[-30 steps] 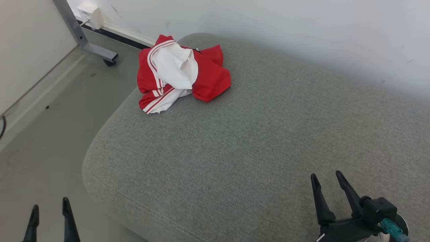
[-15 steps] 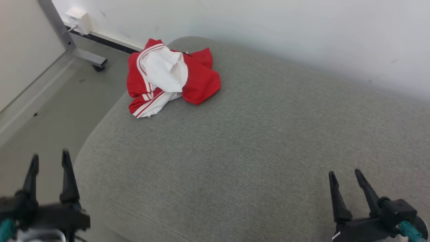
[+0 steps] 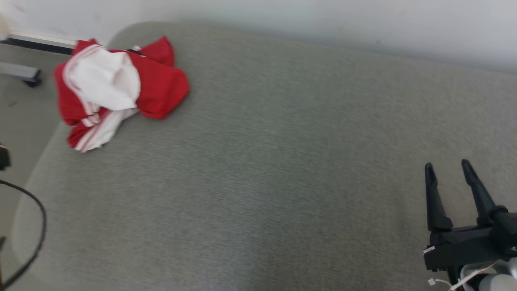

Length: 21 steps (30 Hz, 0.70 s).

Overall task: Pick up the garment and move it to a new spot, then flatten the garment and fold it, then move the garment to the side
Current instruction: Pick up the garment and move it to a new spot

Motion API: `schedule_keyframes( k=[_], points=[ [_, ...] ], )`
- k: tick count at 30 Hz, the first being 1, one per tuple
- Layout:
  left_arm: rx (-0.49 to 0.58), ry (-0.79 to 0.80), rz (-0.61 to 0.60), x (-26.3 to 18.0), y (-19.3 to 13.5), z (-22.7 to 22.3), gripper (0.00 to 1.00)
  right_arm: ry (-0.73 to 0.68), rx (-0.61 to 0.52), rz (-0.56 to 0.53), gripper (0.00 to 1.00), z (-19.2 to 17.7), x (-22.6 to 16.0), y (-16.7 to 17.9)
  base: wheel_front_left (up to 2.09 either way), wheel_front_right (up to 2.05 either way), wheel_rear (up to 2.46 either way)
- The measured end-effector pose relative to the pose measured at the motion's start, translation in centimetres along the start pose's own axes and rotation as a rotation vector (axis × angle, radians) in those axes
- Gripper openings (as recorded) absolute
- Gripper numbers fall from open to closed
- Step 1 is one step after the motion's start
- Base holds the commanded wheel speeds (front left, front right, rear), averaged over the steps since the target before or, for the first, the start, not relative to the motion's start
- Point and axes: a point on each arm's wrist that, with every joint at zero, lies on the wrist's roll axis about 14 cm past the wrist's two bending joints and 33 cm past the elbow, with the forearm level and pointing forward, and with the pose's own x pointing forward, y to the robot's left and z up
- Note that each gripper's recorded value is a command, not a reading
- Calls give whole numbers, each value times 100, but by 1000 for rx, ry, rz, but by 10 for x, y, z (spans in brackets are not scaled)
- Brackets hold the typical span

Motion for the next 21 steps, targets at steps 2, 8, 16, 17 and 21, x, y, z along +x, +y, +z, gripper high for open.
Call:
schedule_keyframes(
  k=[2,8,16,17,21],
  points=[
    [2,28,-20,20,-10,-11,100,6,-7,-50,100,-3,-5,-18,0,0,0],
    [22,150,-92,68,-50,-64,100,50,-25,-181,100,-20,-23,-63,0,0,0],
    [41,405,-183,93,-108,-165,100,134,-55,-287,100,-47,-41,-98,0,0,0],
    [38,433,-185,94,-112,-177,100,145,-59,-296,100,-50,-43,-101,0,0,0],
    [58,662,-187,80,-125,-240,100,186,-76,-334,100,-59,-53,-114,0,0,0]
  ],
)
